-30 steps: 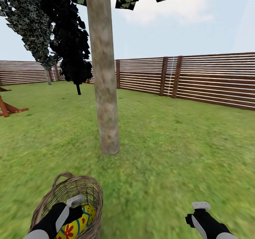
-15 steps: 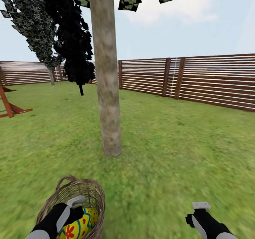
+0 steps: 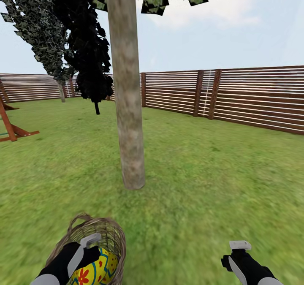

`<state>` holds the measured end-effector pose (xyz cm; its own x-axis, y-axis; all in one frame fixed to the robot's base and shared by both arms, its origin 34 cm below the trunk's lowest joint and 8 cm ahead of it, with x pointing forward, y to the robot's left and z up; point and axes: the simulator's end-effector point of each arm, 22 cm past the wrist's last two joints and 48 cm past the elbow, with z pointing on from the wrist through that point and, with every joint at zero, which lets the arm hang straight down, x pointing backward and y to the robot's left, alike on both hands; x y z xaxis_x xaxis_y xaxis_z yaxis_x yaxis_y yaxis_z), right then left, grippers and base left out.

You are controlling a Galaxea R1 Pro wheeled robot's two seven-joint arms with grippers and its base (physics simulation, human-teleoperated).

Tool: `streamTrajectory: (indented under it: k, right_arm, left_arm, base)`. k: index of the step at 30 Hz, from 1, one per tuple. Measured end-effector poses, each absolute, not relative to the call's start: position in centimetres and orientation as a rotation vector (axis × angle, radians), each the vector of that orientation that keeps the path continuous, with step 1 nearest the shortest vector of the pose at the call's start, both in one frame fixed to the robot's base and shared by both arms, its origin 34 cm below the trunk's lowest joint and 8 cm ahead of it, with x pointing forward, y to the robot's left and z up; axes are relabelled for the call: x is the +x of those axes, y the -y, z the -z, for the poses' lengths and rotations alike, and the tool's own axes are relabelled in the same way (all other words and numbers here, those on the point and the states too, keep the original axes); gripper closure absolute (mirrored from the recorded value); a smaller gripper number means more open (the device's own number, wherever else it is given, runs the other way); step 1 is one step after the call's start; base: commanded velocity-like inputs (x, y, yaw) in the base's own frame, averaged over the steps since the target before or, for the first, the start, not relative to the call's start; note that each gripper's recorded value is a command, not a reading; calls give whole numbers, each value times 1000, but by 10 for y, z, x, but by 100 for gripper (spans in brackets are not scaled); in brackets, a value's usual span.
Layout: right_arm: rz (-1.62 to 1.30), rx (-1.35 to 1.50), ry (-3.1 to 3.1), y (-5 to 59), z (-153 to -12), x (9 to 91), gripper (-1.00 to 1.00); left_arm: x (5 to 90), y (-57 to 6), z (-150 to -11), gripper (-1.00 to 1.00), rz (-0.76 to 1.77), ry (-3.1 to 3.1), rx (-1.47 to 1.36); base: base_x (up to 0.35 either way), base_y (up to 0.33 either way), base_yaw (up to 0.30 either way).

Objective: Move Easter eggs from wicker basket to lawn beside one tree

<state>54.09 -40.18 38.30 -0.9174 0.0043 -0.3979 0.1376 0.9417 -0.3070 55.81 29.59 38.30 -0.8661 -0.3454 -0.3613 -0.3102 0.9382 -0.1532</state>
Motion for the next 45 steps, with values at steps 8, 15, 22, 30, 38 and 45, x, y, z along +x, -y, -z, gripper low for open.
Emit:
streamTrajectory:
  k: [8,15,22,30,38,45]
  right_arm:
    - [469,102,-2697,402,-400,545,-100]
    - [466,102,-2697,401,-415,548,-100]
    - [468,103,-2697,402,-430,550,-100]
    - [467,102,-2697,401,-446,554,-100]
    - [466,102,-2697,401,-463,556,-100]
    - [466,102,-2698,401,-477,558,-100]
  left_arm:
    - [562,-296,-400,100,126,-2705,-476]
    - [565,-296,-415,100,126,-2705,-474]
    - [568,-296,-430,100,126,-2705,-474]
    - [571,-295,-446,100,127,-2705,-474]
    - [573,-295,-463,100,127,-2706,-474]
    - [576,-296,-478,100,128,-2703,-476]
  base:
    - [0,0,235]
    - [0,0,59]
    - [0,0,37]
    - [0,0,239]
    - [0,0,17]
    - [0,0,129]
